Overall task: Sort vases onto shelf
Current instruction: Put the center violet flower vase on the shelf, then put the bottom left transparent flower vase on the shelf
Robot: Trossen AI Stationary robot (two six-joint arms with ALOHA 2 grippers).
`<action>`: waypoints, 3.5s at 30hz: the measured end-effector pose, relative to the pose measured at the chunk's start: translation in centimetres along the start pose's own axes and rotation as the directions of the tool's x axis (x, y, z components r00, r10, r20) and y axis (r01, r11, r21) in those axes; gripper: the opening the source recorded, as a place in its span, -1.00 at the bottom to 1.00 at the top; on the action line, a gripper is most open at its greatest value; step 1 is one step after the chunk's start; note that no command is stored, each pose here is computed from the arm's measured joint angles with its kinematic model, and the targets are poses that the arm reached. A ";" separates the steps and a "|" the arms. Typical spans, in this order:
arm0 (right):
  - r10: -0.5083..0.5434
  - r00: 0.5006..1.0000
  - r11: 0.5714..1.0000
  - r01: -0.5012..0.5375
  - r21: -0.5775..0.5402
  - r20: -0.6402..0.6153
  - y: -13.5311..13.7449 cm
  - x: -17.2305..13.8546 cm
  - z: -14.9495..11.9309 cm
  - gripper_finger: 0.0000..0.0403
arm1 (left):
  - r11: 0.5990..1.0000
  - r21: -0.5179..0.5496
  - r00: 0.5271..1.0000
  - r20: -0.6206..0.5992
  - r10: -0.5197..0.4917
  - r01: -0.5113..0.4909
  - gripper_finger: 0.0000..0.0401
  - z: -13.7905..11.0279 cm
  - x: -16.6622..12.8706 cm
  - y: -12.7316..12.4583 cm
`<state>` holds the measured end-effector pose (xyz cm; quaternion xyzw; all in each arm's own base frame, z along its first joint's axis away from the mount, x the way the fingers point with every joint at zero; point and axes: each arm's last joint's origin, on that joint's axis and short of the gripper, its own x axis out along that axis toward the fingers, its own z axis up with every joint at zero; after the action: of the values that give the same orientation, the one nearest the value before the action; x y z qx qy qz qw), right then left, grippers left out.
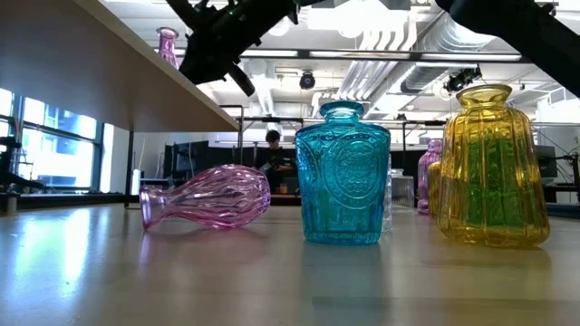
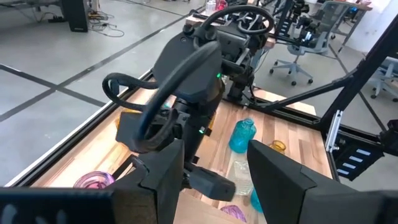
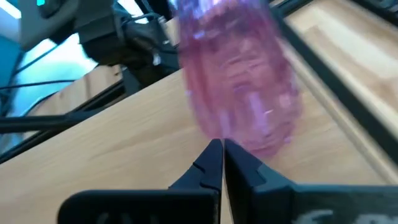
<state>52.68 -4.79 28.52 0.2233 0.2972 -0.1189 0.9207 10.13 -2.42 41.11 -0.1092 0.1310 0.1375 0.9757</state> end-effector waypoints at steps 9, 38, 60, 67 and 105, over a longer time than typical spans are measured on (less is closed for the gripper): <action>-0.014 1.000 1.000 0.014 -0.009 0.010 -0.1 0.0 0.1 -1.00 | 1.000 0.000 1.000 0.000 0.000 0.000 -0.15 0.0 0.0 0.0; -0.099 0.989 0.995 0.098 0.017 0.111 -0.9 -0.1 1.1 -1.00 | 1.000 0.009 1.000 -0.001 -0.001 0.001 -0.15 0.0 0.0 0.0; -0.056 0.993 0.997 0.050 0.053 0.102 -0.6 1.6 0.2 -1.00 | 1.000 0.005 1.000 0.004 -0.003 0.003 -0.15 0.1 0.0 0.0; -0.144 0.990 0.989 0.144 0.030 -0.008 -1.1 -3.0 1.1 -1.00 | 1.000 0.001 1.000 0.009 -0.006 0.006 -0.15 0.1 -0.1 0.1; -0.315 0.777 0.946 0.209 -0.248 -0.545 10.0 -16.1 -9.4 -0.50 | 0.996 0.005 0.992 -0.083 -0.091 0.091 -0.15 -0.6 -0.2 0.0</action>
<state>38.72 9.83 34.78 0.1240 0.5999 -0.1465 0.7767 9.79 -2.59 40.62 -0.1165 0.1667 0.0877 0.9752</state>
